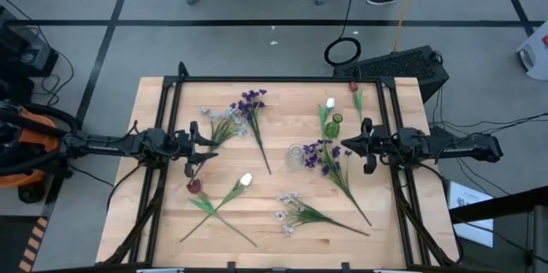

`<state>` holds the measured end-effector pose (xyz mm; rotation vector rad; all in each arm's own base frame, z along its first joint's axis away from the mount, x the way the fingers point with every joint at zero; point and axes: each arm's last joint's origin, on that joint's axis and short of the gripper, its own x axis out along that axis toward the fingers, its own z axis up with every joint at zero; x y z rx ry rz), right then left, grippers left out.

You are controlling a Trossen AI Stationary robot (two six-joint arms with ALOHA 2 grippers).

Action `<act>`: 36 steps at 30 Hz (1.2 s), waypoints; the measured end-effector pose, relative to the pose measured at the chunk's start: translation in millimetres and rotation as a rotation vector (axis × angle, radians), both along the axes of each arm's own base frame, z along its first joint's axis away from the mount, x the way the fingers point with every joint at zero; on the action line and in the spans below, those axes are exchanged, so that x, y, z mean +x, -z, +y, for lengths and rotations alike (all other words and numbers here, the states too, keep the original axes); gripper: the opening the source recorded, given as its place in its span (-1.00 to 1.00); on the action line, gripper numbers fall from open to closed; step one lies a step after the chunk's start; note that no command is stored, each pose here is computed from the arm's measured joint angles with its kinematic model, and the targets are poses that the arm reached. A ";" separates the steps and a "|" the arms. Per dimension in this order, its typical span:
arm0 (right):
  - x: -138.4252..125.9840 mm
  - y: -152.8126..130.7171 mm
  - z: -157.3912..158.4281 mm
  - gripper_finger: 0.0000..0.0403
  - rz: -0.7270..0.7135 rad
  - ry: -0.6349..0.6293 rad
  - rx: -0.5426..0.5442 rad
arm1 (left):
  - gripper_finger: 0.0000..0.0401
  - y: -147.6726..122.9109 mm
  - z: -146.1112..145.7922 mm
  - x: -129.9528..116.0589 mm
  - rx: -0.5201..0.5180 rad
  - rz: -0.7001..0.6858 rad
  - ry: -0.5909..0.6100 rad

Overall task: Sort flowers into vase by color
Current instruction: Put the right purple flowers into the transparent vase

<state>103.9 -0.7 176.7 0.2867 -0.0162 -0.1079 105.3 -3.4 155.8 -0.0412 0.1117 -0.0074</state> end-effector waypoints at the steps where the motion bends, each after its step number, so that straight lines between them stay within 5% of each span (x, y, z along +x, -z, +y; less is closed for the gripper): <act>1: 0.1 -4.8 -0.4 -1.00 -0.005 0.015 -0.006 | -0.17 0.0 0.0 0.0 0.000 0.000 0.000; 6: 5.0 -38.4 -1.6 -1.00 0.074 0.066 -0.093 | -0.17 -0.1 0.0 0.0 0.000 0.000 0.000; 11: 20.6 -70.3 -4.9 -1.00 0.383 0.188 -0.126 | -0.17 0.0 0.0 0.0 0.000 0.000 0.000; 25: 124.8 -129.7 -3.6 -1.00 0.913 0.442 0.148 | -0.17 0.0 0.0 0.0 0.000 0.000 0.000; 31: 139.0 -130.1 4.1 -1.00 1.190 0.450 0.297 | -0.17 -0.2 0.0 0.0 0.000 -0.001 0.000; 36: 134.4 -119.0 17.4 -0.91 1.237 0.446 0.344 | -0.17 0.0 0.0 0.0 0.000 0.000 0.000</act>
